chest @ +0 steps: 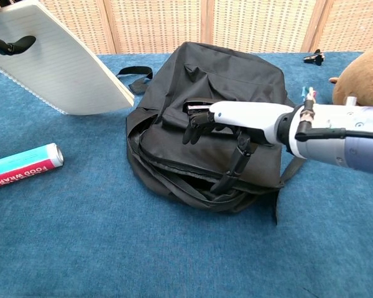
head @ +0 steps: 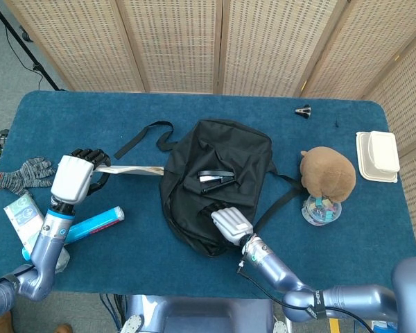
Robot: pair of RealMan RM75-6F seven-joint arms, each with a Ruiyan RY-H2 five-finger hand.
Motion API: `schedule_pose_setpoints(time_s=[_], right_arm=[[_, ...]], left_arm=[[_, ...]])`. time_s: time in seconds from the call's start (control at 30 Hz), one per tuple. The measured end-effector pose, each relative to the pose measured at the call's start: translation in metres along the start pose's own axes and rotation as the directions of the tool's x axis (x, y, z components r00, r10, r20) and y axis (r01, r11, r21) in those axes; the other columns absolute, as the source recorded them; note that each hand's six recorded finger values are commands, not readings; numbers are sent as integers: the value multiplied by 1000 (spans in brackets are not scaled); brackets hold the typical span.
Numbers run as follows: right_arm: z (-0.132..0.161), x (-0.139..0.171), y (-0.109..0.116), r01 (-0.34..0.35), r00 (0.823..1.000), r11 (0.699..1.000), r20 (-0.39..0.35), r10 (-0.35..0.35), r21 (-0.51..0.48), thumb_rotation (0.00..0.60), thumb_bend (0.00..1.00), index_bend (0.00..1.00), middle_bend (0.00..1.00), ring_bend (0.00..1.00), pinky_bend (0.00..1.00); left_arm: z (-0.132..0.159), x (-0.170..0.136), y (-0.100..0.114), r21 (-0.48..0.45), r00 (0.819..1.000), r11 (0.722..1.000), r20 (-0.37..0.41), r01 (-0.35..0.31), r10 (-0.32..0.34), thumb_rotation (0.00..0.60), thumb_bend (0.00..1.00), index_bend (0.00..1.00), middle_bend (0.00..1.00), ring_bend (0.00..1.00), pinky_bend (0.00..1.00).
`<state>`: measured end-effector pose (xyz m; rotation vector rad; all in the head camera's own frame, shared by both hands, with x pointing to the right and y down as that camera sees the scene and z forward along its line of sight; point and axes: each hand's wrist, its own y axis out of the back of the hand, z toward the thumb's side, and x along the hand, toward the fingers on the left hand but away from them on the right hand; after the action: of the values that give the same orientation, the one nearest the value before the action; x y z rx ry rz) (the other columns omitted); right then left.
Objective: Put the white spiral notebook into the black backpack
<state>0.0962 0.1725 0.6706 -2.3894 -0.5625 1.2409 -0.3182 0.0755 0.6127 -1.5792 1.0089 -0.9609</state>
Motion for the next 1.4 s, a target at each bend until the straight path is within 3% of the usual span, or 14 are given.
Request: schedule_pose_setpoints(time_s=[0.13, 0.47, 0.67, 0.8, 1.07, 1.4], right_arm=[[0, -3, -2, 5, 1000, 999, 8, -5, 35, 600, 0, 255, 232, 172, 158], [-14, -5, -3, 49, 997, 988, 44, -56, 146, 600, 7, 329, 337, 311, 428], [-15, -2, -2, 73, 996, 982, 39, -81, 172, 600, 158, 434, 472, 470, 563], [-16, 0, 0, 106, 993, 977, 32, -114, 186, 600, 264, 474, 522, 512, 591], [-19, 5, 7, 167, 985, 974, 15, -171, 156, 600, 633, 539, 582, 550, 620], [-22, 11, 30, 229, 973, 969, 12, -230, 89, 600, 648, 571, 602, 562, 620]], left_arm=[[0, -1, 1, -6, 1000, 1000, 0, -1, 1, 600, 503, 762, 569, 526, 573], [-3, -3, 5, -13, 1000, 1000, -2, -6, 5, 600, 503, 762, 569, 526, 573], [-6, -5, 4, -9, 1000, 1000, -7, -3, 3, 600, 503, 762, 569, 526, 573], [-9, -8, 1, -9, 1000, 1000, -9, 1, -1, 600, 503, 762, 569, 526, 573], [-15, -16, 0, -21, 1000, 1000, -7, -3, 2, 600, 503, 763, 569, 526, 573], [-16, -26, 16, -96, 995, 992, 47, -80, 85, 600, 503, 793, 595, 549, 589]])
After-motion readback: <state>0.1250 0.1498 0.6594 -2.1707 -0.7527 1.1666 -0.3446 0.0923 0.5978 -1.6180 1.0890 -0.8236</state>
